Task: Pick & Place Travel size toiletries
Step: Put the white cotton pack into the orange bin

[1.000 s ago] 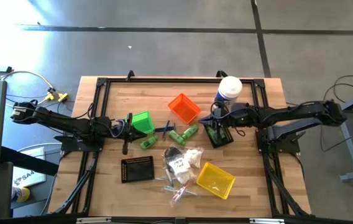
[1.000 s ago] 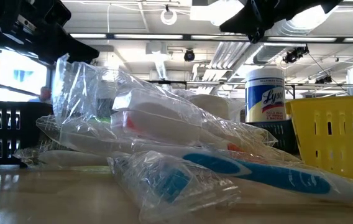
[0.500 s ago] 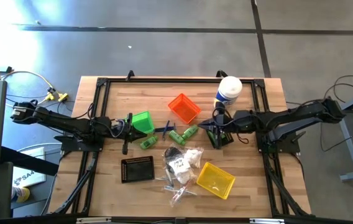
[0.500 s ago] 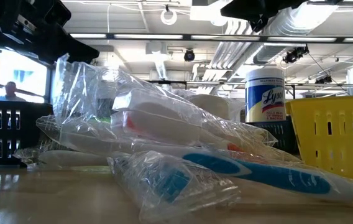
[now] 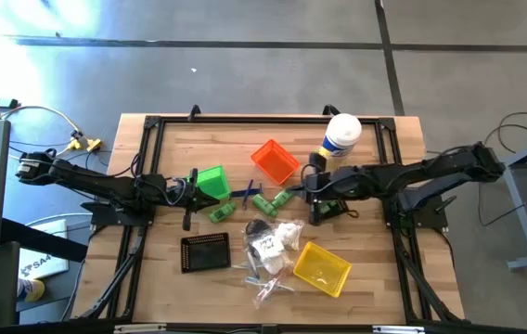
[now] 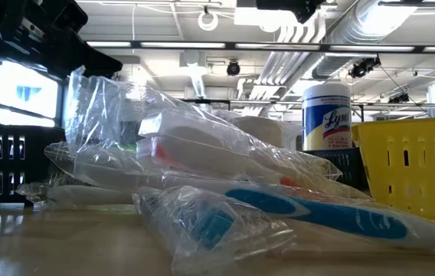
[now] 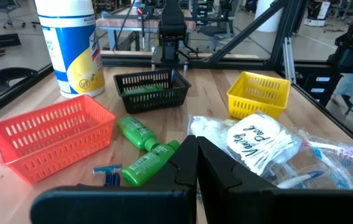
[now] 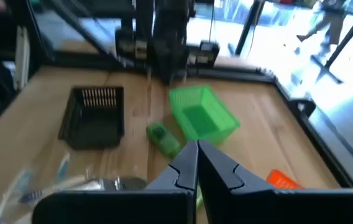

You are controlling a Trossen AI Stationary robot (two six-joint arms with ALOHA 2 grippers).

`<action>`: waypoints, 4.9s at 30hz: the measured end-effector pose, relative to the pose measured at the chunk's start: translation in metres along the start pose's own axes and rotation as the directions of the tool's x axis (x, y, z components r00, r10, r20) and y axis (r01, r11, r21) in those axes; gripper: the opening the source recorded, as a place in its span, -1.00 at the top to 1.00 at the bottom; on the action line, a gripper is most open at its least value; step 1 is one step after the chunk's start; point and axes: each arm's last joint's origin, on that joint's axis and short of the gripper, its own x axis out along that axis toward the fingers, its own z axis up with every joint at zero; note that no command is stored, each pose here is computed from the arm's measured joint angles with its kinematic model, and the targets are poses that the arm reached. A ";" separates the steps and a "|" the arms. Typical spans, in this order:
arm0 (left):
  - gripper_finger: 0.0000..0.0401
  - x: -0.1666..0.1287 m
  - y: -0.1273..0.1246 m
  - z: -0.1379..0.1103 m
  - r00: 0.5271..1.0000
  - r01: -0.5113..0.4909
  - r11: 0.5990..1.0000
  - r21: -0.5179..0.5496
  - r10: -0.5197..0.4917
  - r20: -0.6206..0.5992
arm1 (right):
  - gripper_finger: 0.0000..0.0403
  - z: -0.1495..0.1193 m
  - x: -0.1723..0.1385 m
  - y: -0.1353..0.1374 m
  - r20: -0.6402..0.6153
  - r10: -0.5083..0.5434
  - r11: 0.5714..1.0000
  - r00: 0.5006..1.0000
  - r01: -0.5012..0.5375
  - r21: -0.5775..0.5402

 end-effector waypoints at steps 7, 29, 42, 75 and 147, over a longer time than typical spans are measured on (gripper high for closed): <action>1.00 0.000 0.000 0.000 1.000 0.001 1.000 0.000 -0.001 0.000 | 0.98 0.003 0.031 0.012 -0.166 0.012 0.999 0.986 -0.019 -0.043; 1.00 0.000 0.000 -0.001 1.000 0.000 1.000 0.001 0.000 -0.008 | 0.99 -0.016 0.069 0.047 -0.274 0.293 0.954 0.916 -0.297 0.029; 1.00 0.000 0.000 -0.001 1.000 0.000 1.000 0.001 0.000 -0.007 | 0.90 -0.016 0.069 0.046 -0.277 0.268 0.962 0.923 -0.270 0.034; 1.00 0.000 0.000 -0.001 1.000 0.000 1.000 0.001 0.000 -0.007 | -0.61 -0.013 0.068 0.051 -0.244 0.310 0.949 0.919 -0.281 0.144; 1.00 0.000 0.000 -0.007 0.998 -0.004 1.000 0.007 0.004 -0.068 | 0.05 -0.110 0.101 0.100 -0.390 0.287 0.956 0.875 -0.290 0.052</action>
